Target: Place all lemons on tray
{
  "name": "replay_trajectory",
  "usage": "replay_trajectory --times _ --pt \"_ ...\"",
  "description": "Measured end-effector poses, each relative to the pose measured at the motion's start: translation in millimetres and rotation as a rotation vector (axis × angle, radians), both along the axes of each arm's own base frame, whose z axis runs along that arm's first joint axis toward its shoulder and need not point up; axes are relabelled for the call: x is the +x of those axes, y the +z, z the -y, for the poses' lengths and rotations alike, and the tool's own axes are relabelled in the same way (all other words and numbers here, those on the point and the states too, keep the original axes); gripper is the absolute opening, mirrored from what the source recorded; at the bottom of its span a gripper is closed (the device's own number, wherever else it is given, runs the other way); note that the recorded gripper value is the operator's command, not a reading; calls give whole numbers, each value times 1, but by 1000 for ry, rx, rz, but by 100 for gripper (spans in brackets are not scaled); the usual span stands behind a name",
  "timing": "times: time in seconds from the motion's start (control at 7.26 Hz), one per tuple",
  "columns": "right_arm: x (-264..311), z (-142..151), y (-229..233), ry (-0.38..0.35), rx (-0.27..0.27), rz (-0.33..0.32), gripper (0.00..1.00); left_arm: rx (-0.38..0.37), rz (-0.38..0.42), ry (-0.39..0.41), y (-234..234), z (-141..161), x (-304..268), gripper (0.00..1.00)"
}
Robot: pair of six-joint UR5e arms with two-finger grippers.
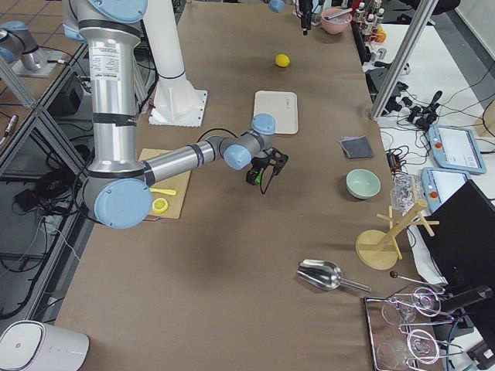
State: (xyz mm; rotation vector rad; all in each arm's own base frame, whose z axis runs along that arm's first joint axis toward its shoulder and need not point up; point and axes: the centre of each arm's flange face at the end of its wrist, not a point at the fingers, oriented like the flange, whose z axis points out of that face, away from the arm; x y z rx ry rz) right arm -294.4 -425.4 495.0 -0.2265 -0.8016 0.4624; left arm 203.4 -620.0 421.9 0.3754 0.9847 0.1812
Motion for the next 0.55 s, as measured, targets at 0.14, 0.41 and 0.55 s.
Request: replay_trajectory --times 0.14,0.41,0.55 --pt "-5 -3 1 -4 -4 -4 100 5 -2 4 -4 0 4 98" --pt "-25 -10 -1 -11 -27 -6 99 10 -4 6 -9 2 6 98" --pt "-35 -14 0 -17 -26 -13 81 13 -5 6 -11 3 6 98"
